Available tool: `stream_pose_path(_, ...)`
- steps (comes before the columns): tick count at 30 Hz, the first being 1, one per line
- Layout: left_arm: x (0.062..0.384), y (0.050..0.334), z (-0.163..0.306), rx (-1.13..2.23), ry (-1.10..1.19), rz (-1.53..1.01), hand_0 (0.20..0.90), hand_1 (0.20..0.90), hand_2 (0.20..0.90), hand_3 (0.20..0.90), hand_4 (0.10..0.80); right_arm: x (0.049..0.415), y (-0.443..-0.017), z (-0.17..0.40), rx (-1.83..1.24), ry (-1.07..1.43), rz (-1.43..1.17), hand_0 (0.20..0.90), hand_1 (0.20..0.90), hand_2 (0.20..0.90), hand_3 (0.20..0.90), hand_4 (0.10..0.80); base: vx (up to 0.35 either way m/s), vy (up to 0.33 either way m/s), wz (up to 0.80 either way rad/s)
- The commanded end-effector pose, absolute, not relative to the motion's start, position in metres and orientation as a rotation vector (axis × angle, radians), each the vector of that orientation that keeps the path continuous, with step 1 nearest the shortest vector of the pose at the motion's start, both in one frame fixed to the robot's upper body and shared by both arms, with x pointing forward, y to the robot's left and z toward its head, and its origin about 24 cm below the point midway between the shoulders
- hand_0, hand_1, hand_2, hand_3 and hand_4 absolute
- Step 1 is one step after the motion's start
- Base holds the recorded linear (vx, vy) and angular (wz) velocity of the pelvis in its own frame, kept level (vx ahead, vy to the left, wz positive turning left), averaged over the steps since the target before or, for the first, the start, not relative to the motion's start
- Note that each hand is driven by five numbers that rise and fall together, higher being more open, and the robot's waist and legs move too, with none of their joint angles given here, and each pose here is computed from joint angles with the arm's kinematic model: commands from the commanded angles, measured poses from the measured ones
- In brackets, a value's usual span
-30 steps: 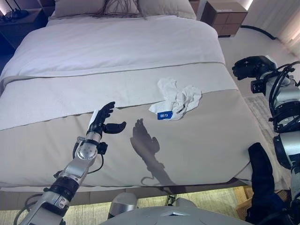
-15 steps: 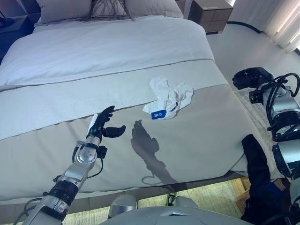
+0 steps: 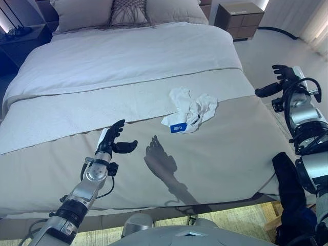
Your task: Pick up the clothes from the bed and place them into the basket
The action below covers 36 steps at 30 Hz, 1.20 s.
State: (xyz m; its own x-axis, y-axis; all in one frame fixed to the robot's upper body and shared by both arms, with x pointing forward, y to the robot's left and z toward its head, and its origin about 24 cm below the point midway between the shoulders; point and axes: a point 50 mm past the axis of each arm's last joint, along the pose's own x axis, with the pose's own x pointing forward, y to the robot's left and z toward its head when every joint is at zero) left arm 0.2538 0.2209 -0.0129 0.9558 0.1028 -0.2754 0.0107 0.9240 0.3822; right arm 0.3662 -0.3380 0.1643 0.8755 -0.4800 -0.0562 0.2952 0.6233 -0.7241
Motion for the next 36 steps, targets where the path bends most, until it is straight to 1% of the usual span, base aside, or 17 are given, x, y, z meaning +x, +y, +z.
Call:
stream_pose_path(1,0.264,0.223,0.003,0.401,0.2,0.081,0.9,0.9,0.9,0.9,0.8,0.379,-0.321,0.227,-0.919,-0.011,-0.456,0.9,0.9,0.9,0.9,0.8,0.001,-0.024,0.15)
stream_pose_path(8,0.259,0.225,-0.003,0.399,0.23,0.089,0.9,0.9,0.9,0.9,0.8,0.386,-0.302,0.22,-1.013,-0.028,-0.404,0.9,0.9,0.9,0.9,0.8,0.02,-0.022,0.1)
stream_pose_path(17,0.255,0.228,-0.01,0.385,0.269,0.095,0.9,0.9,0.9,0.9,0.8,0.388,-0.296,0.207,-0.999,0.001,-0.391,0.9,0.9,0.9,0.9,0.8,0.012,-0.019,0.05)
stream_pose_path(19,0.251,0.235,-0.011,0.36,0.288,0.11,0.9,0.9,0.9,0.9,0.8,0.387,-0.292,0.207,-0.989,-0.018,-0.397,0.9,0.9,0.9,0.9,0.8,-0.045,-0.099,0.03)
stream_pose_path(23,0.261,0.249,0.009,0.347,0.222,0.155,0.9,0.9,0.9,0.9,0.8,0.378,-0.287,0.195,-0.89,-0.079,-0.424,0.9,0.9,0.9,0.9,0.8,-0.252,-0.265,0.05)
stream_pose_path(24,0.272,0.246,0.018,0.301,0.171,0.202,0.9,0.9,0.9,0.9,0.8,0.381,-0.282,0.196,-0.908,-0.105,-0.419,0.9,0.9,0.9,0.9,0.8,-0.338,-0.469,0.37)
stream_pose_path(26,0.286,0.237,0.028,0.263,0.121,0.209,0.9,0.9,0.9,0.9,0.8,0.381,-0.292,0.206,-0.897,-0.103,-0.436,0.9,0.9,0.9,0.9,0.8,-0.336,-0.64,0.47)
stream_pose_path(28,0.286,0.233,0.025,0.22,0.121,0.221,0.9,0.9,0.9,0.9,0.8,0.384,-0.291,0.211,-0.912,-0.086,-0.437,0.9,0.9,0.9,0.9,0.8,-0.273,-0.535,0.35)
stream_pose_path(30,0.292,0.221,0.027,0.208,0.101,0.184,0.9,0.9,0.9,0.9,0.8,0.377,-0.304,0.213,-0.895,-0.071,-0.47,0.9,0.9,0.9,0.9,0.8,-0.318,-0.407,0.17)
stream_pose_path(31,0.294,0.216,0.028,0.21,0.096,0.184,0.9,0.9,0.9,0.9,0.8,0.376,-0.303,0.215,-0.89,-0.077,-0.459,0.9,0.9,0.9,0.9,0.8,-0.309,-0.283,0.43)
stream_pose_path(36,0.298,0.205,0.029,0.196,0.083,0.213,0.9,0.9,0.9,0.9,0.8,0.38,-0.299,0.222,-0.889,-0.105,-0.437,0.9,0.9,0.9,0.9,0.8,-0.191,-0.117,0.19)
